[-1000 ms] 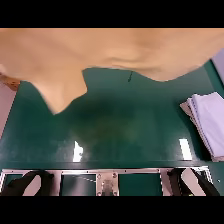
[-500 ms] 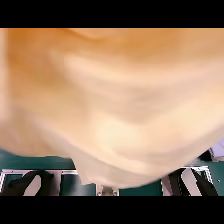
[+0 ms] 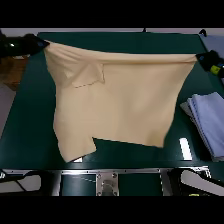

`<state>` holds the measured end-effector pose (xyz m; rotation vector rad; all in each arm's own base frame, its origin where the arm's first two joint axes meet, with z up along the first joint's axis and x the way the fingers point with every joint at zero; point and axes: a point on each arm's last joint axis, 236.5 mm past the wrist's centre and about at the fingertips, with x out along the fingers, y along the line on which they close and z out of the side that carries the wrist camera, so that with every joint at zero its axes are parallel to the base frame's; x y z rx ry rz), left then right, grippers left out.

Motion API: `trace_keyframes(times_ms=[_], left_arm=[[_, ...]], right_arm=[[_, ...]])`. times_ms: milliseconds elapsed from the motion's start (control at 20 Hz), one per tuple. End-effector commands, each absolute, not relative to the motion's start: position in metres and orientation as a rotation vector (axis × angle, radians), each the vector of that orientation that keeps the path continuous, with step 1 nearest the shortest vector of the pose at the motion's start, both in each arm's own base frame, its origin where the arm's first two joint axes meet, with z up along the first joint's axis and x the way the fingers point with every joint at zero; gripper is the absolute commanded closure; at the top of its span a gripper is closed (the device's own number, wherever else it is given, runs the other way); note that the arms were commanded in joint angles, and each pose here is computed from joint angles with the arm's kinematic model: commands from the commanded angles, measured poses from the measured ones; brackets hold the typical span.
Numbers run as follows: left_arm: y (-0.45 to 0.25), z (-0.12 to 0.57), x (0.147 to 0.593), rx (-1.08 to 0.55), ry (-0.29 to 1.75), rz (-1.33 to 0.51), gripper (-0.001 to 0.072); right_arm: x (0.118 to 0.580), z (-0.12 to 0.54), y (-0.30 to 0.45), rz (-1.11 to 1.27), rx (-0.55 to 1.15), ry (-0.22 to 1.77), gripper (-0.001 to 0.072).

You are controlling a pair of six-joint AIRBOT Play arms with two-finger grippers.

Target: Fold the shirts.

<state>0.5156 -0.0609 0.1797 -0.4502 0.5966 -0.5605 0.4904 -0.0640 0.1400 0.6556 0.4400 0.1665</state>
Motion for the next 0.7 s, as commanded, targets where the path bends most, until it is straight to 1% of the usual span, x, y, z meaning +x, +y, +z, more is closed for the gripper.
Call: trace_keyframes(times_ms=[0, 150, 250, 350, 500, 650], left_arm=[[-0.066, 0.071, 0.561, -0.652, 0.706, -0.568, 0.0679], [-0.058, 0.037, 0.588, -0.671, 0.709, -0.502, 0.0679], [-0.045, 0.039, 0.603, -0.668, 0.664, -0.448, 0.0679], [-0.036, 0.056, 0.615, -0.650, 0.609, -0.421, 0.0679], [-0.031, 0.086, 0.627, -0.617, 0.538, -0.421, 0.0679], [-0.024, 0.083, 0.630, -0.581, 0.535, -0.394, 0.0679]], right_arm=[[0.535, 0.019, -0.060, 0.104, 0.758, 0.611, 0.0699], [0.577, -0.002, -0.063, 0.124, 0.829, 0.602, 0.0699], [0.598, 0.004, -0.060, 0.151, 0.868, 0.573, 0.0699], [0.614, 0.019, -0.057, 0.181, 0.853, 0.538, 0.0698], [0.626, 0.047, -0.052, 0.216, 0.821, 0.489, 0.0699], [0.624, 0.046, -0.039, 0.251, 0.812, 0.510, 0.0699]])
